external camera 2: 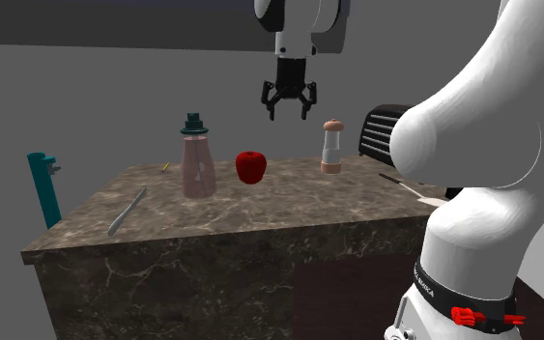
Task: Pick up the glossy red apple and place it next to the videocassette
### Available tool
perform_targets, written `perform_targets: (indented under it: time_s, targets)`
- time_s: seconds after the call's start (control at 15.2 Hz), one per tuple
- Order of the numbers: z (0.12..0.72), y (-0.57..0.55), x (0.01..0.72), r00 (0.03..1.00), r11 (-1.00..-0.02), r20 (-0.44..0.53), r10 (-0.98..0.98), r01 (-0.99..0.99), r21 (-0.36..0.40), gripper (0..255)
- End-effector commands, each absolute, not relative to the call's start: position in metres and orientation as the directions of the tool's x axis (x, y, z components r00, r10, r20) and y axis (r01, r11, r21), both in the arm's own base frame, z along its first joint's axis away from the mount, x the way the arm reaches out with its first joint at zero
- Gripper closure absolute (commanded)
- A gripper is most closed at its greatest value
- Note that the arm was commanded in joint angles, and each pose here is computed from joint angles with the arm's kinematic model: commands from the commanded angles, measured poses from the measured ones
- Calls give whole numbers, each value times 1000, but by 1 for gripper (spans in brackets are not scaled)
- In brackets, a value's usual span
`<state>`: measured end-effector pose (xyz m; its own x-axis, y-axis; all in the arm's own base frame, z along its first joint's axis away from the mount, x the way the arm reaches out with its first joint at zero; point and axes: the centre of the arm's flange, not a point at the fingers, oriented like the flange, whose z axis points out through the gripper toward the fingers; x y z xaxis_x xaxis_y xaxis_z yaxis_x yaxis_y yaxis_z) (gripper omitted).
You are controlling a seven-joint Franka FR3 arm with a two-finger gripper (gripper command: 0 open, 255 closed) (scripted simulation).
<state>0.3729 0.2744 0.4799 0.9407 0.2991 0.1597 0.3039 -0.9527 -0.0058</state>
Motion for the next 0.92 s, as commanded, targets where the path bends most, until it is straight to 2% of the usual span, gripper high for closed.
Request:
perform_targets:
  time_s: [0.0, 0.46, 0.86]
  targets:
    - [468, 297, 376, 933, -946, 163, 319, 325, -9, 0]
    - [427, 377, 383, 905, -918, 173, 388, 396, -12, 0]
    - [400, 380, 387, 905, -918, 173, 389, 397, -12, 0]
